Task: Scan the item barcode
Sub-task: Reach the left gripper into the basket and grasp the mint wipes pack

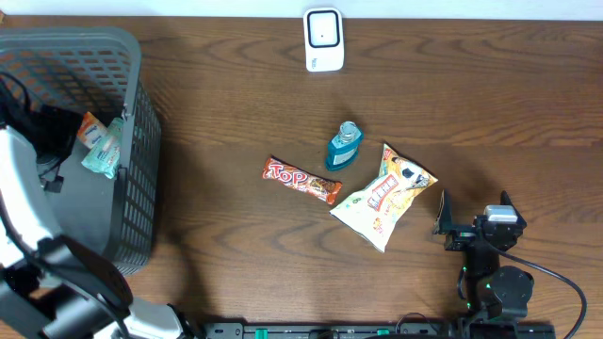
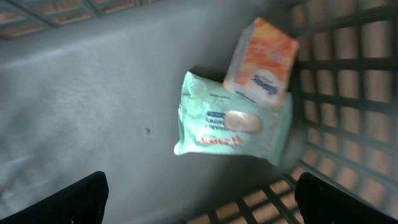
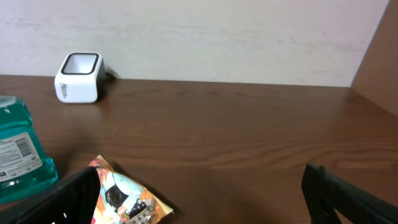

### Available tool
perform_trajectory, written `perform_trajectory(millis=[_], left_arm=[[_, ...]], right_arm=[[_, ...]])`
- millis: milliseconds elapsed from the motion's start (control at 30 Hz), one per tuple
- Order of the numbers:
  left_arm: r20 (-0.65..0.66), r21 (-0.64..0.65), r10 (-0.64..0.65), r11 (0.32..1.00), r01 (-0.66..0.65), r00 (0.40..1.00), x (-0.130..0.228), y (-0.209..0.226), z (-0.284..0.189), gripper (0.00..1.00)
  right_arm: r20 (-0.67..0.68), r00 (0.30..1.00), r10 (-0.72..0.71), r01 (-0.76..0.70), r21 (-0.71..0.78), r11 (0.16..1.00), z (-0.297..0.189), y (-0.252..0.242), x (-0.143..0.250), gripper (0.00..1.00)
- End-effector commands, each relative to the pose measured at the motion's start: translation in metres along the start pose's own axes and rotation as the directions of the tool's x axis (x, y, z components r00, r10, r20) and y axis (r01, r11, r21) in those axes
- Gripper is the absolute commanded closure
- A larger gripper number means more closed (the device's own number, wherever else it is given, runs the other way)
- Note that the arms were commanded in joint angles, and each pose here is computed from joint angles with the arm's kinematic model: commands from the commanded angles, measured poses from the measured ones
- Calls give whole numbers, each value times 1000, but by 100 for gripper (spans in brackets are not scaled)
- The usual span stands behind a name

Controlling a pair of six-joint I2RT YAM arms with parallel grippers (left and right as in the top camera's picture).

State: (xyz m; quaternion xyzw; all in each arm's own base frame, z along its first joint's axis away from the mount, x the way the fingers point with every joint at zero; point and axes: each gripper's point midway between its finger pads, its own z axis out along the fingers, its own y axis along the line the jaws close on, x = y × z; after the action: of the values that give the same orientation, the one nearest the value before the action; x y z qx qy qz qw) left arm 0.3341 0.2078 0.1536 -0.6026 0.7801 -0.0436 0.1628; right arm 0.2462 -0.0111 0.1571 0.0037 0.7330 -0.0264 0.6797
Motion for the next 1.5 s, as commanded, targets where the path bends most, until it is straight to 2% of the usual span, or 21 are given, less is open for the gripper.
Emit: perform_trajectory(millis=[0,433,933,1033,1133,1233,1300,1333,1467], left_arm=[[-40,-25,41,999,-42,998,3,3,25,4],[-57,-34,83,996,-85,995,14,18,84,4],[-85,-12,116,993,-118,990,37,21,124,4],[-124,-38,120,991,-126,985,47,26,137,17],[-173,-65,116,990,-129,978,58,33,152,44],[-245,-31,129,990,-141,961,72,32,162,64],[-275,-16,133,990,-142,952,78,32,163,87],[-276,-16,132,990,-142,952,79,32,162,92],[-242,7,135,990,-138,961,70,26,144,93]], right_arm=[[-1,1000,-9,9,-9,1000,0,2,1,1],[-1,1000,-9,9,-9,1000,0,2,1,1],[-1,1000,-9,9,-9,1000,0,2,1,1],[-1,1000,-9,9,-9,1000,0,2,1,1],[-1,1000,-9,9,-8,1000,0,2,1,1],[-1,1000,-9,9,-9,1000,0,2,1,1],[-1,1000,-9,9,-9,1000,0,2,1,1],[0,1000,-9,9,-9,1000,0,2,1,1],[-1,1000,-9,9,-9,1000,0,2,1,1]])
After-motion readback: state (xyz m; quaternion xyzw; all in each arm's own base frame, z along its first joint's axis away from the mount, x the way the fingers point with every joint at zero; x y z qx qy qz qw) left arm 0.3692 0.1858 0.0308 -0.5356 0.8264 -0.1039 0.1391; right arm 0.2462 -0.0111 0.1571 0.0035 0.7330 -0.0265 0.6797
